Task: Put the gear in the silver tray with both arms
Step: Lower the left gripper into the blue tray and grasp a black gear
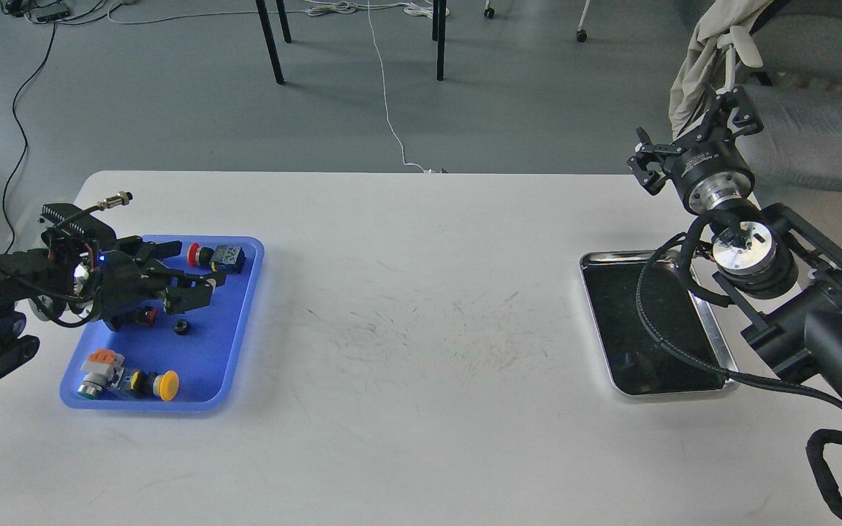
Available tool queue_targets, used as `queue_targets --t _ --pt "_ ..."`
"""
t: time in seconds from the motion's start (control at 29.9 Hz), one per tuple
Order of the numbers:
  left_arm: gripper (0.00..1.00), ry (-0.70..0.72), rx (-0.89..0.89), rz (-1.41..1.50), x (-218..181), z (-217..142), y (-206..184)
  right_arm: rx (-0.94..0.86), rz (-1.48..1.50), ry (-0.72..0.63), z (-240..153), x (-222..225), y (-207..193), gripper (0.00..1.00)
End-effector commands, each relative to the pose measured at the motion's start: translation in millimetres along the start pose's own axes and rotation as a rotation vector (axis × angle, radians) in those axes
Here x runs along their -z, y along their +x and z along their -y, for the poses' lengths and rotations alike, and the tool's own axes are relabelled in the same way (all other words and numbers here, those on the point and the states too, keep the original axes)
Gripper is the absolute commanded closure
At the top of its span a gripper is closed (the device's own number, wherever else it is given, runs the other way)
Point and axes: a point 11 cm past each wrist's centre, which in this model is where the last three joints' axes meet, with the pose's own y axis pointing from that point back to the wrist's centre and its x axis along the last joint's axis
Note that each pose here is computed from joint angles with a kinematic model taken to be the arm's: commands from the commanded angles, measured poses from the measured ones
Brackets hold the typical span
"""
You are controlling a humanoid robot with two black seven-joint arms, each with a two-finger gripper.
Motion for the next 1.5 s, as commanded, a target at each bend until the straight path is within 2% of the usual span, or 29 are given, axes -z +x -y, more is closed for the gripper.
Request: queue_targets --t 0.0,0.2,0.33,0.57,1.04,1.17,1.47 --pt "0.08 -0.005 0.007 0.0 -4 6 -8 0.0 -0.001 0.002 0 1 0 0.01" --pt "0.16 0.022 0.019 0.043 2 7 -21 -0.001 -0.003 0.003 0 2 1 0.01" --pt "0.28 0.038 0.032 0.054 6 7 -30 -0.002 -0.004 0.003 0 2 1 0.01" --pt "0.35 0.042 0.041 0.06 7 6 -35 -0.002 -0.005 0.003 0 2 1 0.01" --pt "0.36 0.051 0.048 0.054 6 13 -41 -0.007 -0.008 -0.001 -2 0 5 0.01" --pt "0.44 0.049 0.058 0.049 4 13 -48 -0.008 -0.01 -0.002 -2 0 5 0.01" --pt "0.53 0.071 0.095 0.097 12 9 -62 -0.01 -0.011 -0.002 -2 -1 6 0.01"
